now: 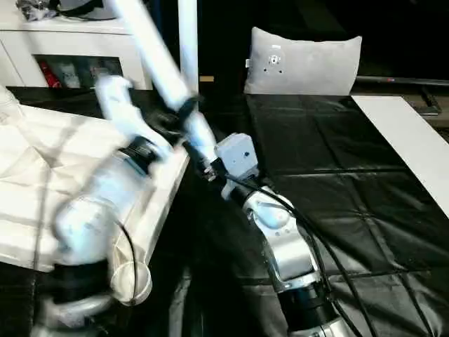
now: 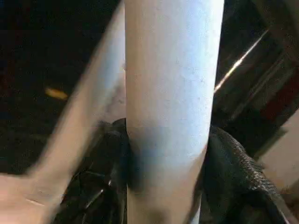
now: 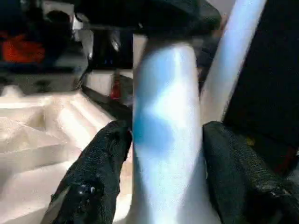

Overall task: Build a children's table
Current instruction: Pick table leg

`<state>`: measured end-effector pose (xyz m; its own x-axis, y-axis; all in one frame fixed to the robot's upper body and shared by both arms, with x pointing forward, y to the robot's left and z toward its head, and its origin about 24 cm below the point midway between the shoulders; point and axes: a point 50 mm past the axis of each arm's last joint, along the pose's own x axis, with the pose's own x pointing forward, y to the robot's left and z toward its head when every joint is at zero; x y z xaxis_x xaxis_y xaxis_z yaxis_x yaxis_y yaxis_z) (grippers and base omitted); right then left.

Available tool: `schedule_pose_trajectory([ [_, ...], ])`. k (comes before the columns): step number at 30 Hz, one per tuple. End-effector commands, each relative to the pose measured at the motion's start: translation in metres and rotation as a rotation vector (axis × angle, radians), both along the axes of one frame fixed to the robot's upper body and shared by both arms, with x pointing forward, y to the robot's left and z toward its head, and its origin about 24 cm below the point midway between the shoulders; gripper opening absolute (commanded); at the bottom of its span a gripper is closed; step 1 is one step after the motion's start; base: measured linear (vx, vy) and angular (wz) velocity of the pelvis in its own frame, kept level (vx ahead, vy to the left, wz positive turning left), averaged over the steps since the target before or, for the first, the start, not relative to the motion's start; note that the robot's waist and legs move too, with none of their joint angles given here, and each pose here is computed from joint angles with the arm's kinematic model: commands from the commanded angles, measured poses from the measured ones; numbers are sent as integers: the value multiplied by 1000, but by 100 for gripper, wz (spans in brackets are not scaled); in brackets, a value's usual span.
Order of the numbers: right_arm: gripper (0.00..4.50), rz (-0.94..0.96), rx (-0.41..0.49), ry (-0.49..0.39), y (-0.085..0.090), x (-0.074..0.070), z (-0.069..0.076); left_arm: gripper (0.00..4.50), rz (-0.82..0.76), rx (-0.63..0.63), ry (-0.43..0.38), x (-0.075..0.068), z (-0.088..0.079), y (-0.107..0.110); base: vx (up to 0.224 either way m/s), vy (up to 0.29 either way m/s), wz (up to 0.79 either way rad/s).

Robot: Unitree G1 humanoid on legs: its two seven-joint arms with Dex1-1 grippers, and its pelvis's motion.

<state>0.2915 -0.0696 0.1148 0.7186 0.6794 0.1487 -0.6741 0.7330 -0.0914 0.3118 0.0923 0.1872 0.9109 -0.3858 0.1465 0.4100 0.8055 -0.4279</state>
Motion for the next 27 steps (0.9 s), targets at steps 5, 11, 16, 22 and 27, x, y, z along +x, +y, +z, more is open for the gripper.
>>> schedule_pose_trajectory([
  [5, 355, 165, 129, 103, -10, -8, 14, 188, -64, 77, -42, 6, 9, 16, 0, 0, 0],
  [11, 390, 231, 264, 233, -38, -3, 34, 188, -285, 94, -24, 3, 16, 27, 0, 0, 0],
  [16, 438, 248, 224, 343, -62, 6, 37, 187, -478, 75, -35, -2, 25, 30, 0, 0, 0],
  [22, 450, 396, 317, 389, -71, 2, 55, 187, -675, 54, -102, -9, 43, 27, 0, 0, 0],
  [27, 450, 474, 277, 403, -71, -2, 61, 187, -774, 61, -123, -12, 49, 24, 0, 0, 0],
])
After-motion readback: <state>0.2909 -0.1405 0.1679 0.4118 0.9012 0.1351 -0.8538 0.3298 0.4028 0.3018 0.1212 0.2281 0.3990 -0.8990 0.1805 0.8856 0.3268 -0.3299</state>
